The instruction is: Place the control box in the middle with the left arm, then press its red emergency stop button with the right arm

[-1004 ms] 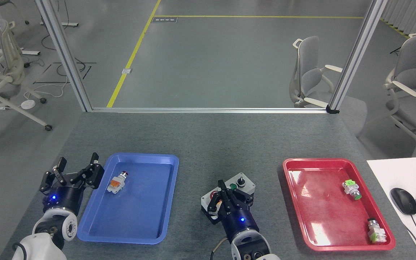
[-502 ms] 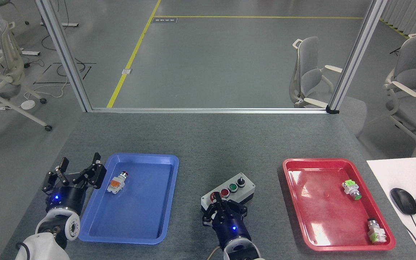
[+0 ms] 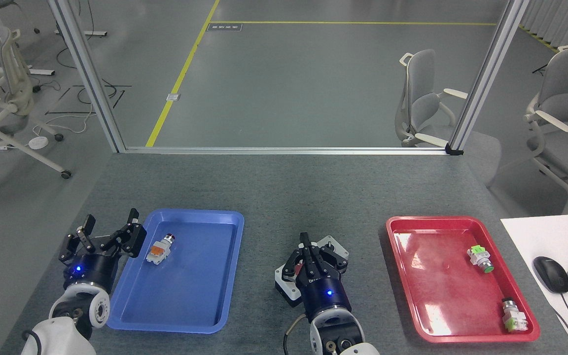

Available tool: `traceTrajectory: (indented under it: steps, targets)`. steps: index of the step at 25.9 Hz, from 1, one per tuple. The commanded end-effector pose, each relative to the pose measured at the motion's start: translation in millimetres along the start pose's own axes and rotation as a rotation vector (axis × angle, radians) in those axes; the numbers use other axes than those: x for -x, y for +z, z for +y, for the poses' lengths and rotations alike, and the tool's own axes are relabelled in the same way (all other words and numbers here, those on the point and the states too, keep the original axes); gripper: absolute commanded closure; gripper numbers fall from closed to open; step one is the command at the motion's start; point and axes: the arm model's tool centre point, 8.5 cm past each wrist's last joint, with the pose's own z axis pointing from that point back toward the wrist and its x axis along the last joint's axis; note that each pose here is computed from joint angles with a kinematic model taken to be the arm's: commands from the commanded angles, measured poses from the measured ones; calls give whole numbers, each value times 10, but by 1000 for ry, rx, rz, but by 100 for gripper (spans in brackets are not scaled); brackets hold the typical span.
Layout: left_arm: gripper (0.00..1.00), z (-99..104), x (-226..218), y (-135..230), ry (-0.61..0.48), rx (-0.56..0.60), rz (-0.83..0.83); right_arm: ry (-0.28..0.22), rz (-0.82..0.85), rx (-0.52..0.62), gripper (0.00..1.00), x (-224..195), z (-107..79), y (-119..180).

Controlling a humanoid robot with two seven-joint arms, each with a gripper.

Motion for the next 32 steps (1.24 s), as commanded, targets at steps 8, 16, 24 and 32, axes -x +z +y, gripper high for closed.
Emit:
traceTrajectory:
  steps: [8, 16, 24, 32]
  targets:
    - [1, -113, 38, 77, -1, 31, 3, -34, 211, 51, 3, 1087, -49, 407]
    - [1, -454, -107, 286, 52, 99, 0, 46, 291, 48, 2, 1637, -69, 541]
    - [1, -590, -228, 340, 88, 114, 7, 106, 299, 45, 2, 1852, -125, 590]
    - [1, -599, -232, 346, 91, 116, 10, 103, 302, 45, 2, 1853, -120, 600]
